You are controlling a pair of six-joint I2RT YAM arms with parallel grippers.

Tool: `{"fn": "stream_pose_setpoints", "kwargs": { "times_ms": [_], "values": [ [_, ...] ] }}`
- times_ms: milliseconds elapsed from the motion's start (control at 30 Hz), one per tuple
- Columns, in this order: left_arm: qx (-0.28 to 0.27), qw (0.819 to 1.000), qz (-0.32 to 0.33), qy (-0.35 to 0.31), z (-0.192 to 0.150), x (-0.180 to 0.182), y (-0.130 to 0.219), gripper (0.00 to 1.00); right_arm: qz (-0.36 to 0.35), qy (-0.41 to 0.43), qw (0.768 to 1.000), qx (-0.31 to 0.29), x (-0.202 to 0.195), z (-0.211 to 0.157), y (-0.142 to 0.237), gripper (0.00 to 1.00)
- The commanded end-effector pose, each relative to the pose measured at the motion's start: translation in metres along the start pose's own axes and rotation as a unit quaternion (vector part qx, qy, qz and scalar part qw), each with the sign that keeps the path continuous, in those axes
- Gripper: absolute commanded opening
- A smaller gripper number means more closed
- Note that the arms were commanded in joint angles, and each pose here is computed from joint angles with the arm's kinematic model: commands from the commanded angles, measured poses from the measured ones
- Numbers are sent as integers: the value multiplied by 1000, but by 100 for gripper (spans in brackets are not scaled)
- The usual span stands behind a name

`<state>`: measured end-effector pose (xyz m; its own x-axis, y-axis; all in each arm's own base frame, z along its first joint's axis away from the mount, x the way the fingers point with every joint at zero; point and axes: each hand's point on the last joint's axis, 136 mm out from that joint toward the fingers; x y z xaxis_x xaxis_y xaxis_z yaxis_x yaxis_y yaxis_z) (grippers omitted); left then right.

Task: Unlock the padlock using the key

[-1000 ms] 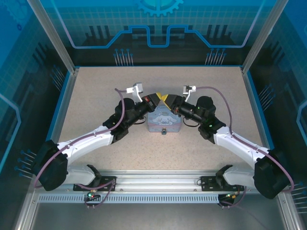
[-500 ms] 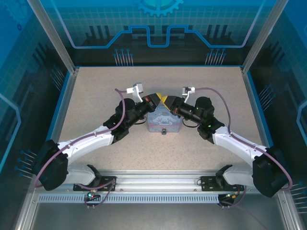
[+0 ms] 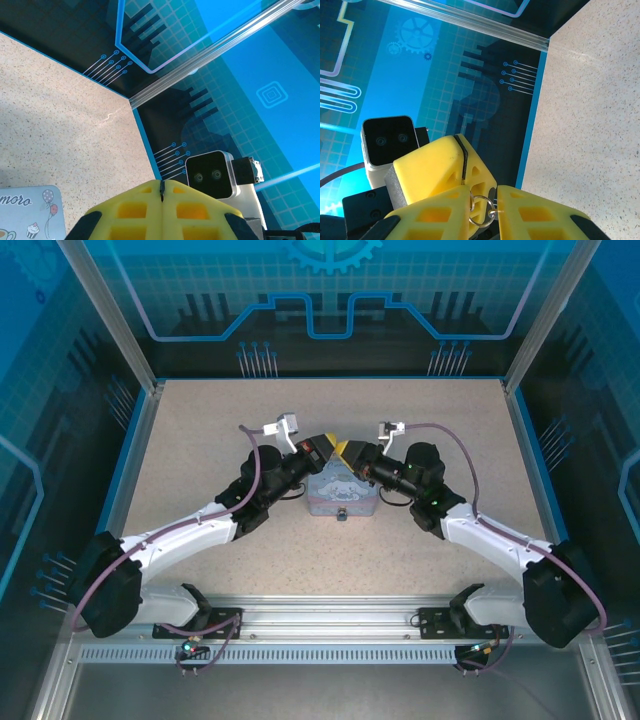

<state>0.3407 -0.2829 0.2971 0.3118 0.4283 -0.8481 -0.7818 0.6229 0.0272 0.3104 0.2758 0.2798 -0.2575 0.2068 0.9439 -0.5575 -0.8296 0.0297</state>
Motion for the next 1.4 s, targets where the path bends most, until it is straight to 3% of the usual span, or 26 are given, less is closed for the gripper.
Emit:
{"fn": "stream_pose_setpoints", "kwargs": {
  "times_ms": [0,267,333,433,600,800,900,1200,1367],
  "values": [
    [-9,1000,-12,3,0,-6,-2,0,23,9,1000,-2,15,6,-4,21],
    [-4,1000,-8,4,-6,-2,-5,0,42,15,999,7,25,4,-7,19],
    [-7,1000,-8,5,-4,-2,-4,0,44,17,999,11,27,3,-8,15],
    [-7,1000,-8,6,-5,-2,-5,0,45,18,999,12,28,3,-8,0],
    [-8,1000,-5,12,-4,-1,-5,0,32,15,999,11,22,2,-6,0],
    [-9,1000,19,2,6,-3,4,57,8,13,1000,10,6,5,1,0],
    [3,999,39,-1,18,0,11,69,-5,18,1000,17,-1,5,6,0],
    [113,990,80,1,29,22,23,81,-28,56,996,64,-13,0,23,0],
    [147,988,52,3,16,19,18,75,-3,45,996,78,-9,-6,23,0]
  ]
}}
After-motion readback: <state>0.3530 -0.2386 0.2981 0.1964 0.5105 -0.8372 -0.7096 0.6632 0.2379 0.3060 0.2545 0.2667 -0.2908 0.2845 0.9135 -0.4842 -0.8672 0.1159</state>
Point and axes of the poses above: each hand's point on the last joint's axis, 136 mm out from that joint toward the fingers, its own y axis back along the fingers, its own x axis along the line the jaws close on, z = x × y, and after that the axes turned 2 degrees about y, right-handed
